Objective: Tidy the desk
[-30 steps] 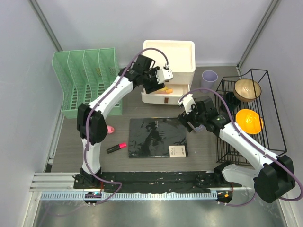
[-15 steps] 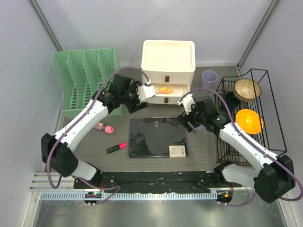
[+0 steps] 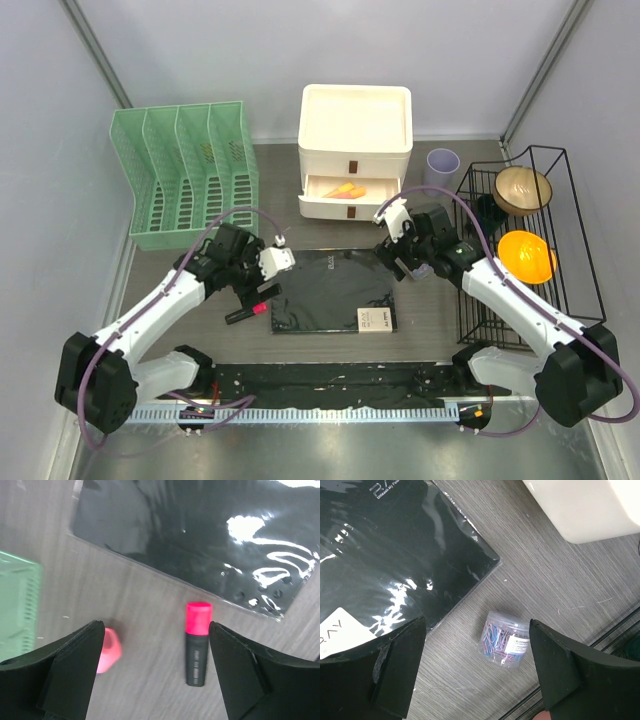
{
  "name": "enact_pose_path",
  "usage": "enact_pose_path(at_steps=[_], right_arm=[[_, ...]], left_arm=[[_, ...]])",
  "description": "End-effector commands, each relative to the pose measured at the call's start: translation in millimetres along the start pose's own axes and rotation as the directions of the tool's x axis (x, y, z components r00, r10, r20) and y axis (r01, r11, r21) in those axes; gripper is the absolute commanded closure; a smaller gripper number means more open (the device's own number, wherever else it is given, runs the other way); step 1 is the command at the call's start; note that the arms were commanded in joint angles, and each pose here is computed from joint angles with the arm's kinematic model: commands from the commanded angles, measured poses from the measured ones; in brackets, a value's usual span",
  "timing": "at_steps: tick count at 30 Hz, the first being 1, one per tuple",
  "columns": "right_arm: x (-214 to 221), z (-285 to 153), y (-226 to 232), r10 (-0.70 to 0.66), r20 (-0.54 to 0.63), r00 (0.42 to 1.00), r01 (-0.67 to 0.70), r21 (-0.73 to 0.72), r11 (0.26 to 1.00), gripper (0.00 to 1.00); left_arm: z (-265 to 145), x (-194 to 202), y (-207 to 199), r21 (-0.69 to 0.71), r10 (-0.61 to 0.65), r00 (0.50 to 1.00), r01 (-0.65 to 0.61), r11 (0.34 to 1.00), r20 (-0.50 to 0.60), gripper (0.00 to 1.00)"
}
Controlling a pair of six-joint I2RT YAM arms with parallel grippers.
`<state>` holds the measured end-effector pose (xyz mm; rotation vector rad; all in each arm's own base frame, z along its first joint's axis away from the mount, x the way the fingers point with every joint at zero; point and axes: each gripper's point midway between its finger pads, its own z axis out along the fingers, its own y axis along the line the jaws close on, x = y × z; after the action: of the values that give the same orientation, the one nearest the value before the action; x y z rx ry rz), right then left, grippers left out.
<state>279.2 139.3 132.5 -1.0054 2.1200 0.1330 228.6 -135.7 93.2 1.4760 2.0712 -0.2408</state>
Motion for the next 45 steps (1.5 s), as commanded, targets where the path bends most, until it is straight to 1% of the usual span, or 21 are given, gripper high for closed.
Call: enact_pose_path(at_steps=[1, 5, 12, 15, 18, 19, 21, 22, 24, 25, 26, 27, 30, 34, 35, 36, 37, 38, 41, 42, 45], right_arm=[[-13, 0, -3, -0.005, 0.034, 0.999, 0.004, 0.001, 1.0, 0.12], [-11, 0, -2, -0.004, 0.028, 1.0, 0.004, 0.0, 1.0, 0.12], [-11, 0, -2, -0.004, 0.029, 1.0, 0.004, -0.002, 1.0, 0.12], [-11, 0, -2, -0.007, 0.029, 1.0, 0.007, -0.002, 1.0, 0.12], [-10, 0, -2, -0.007, 0.027, 1.0, 0.007, -0.001, 1.0, 0.12], [-10, 0, -2, -0.008, 0.026, 1.0, 0.008, -0.003, 1.0, 0.12], [-10, 0, -2, -0.008, 0.024, 1.0, 0.008, -0.003, 1.0, 0.11], [-10, 0, -2, -0.01, 0.024, 1.0, 0.01, -0.003, 1.0, 0.12], [-9, 0, -2, -0.011, 0.023, 1.0, 0.011, -0.003, 1.0, 0.12], [-9, 0, -2, -0.011, 0.024, 1.0, 0.011, -0.001, 1.0, 0.12], [-9, 1, -2, -0.014, 0.023, 1.0, 0.014, -0.003, 1.0, 0.12], [-9, 1, -2, -0.013, 0.023, 1.0, 0.013, -0.003, 1.0, 0.12], [-8, 2, -2, -0.014, 0.018, 1.0, 0.014, -0.003, 1.0, 0.12], [-8, 2, -2, -0.014, 0.016, 1.0, 0.014, -0.004, 1.0, 0.12], [-7, 3, -2, -0.013, 0.011, 1.0, 0.013, -0.002, 1.0, 0.12], [-7, 3, -3, -0.015, 0.01, 1.0, 0.015, -0.002, 1.0, 0.12], [-7, 3, -3, -0.015, 0.01, 1.0, 0.015, 0.0, 1.0, 0.12], [-7, 3, -3, -0.013, 0.008, 1.0, 0.013, 0.001, 1.0, 0.12], [-7, 3, -4, -0.013, 0.006, 1.0, 0.013, 0.005, 1.0, 0.12], [-7, 3, -4, -0.013, 0.007, 1.0, 0.013, 0.007, 1.0, 0.12], [-6, 4, -5, -0.013, 0.003, 1.0, 0.013, 0.013, 1.0, 0.12]], left_arm=[[9, 15, -19, 0.048, -0.04, 0.999, 0.04, 0.998, 0.001, 0.09], [24, 35, -26, 0.071, -0.045, 0.997, 0.048, 0.996, -0.055, 0.09], [44, 56, -29, 0.087, -0.034, 0.992, 0.045, 0.995, -0.119, 0.1], [49, 62, -28, 0.097, -0.033, 0.989, 0.047, 0.994, -0.142, 0.12], [50, 64, -26, 0.103, -0.027, 0.987, 0.044, 0.994, -0.158, 0.19], [51, 65, -26, 0.111, -0.025, 0.986, 0.043, 0.993, -0.164, 0.25], [52, 66, -27, 0.125, -0.018, 0.985, 0.04, 0.991, -0.17, 0.32], [53, 66, -27, 0.134, -0.018, 0.984, 0.043, 0.99, -0.176, 0.43], [53, 67, -31, 0.161, -0.018, 0.982, 0.049, 0.986, -0.188, 0.55], [53, 65, -31, 0.17, -0.018, 0.983, 0.05, 0.984, -0.185, 0.74], [52, 65, -31, 0.174, -0.022, 0.982, 0.056, 0.983, -0.189, 0.82], [52, 63, -32, 0.177, -0.021, 0.983, 0.054, 0.983, -0.185, 0.92], [46, 50, -23, 0.159, -0.019, 0.987, 0.045, 0.986, -0.157, 0.97], [28, 14, -5, 0.133, -0.013, 0.997, 0.024, 0.991, -0.08, 1.0], [20, -9, 8, 0.106, 0.0, 1.0, 0.003, 0.994, -0.031, 1.0], [14, -17, 11, 0.106, -0.002, 1.0, 0.003, 0.994, -0.016, 1.0], [9, -32, 14, 0.113, -0.002, 1.0, 0.0, 0.994, 0.023, 1.0], [-2, -56, 28, 0.085, 0.01, 0.997, -0.016, 0.996, 0.072, 1.0], [-12, -91, 37, 0.109, 0.004, 0.989, -0.02, 0.994, 0.145, 1.0], [-18, -113, 51, 0.089, 0.015, 0.984, -0.031, 0.996, 0.179, 1.0], [-23, -154, 71, 0.053, 0.058, 0.971, -0.072, 0.996, 0.234, 1.0]])
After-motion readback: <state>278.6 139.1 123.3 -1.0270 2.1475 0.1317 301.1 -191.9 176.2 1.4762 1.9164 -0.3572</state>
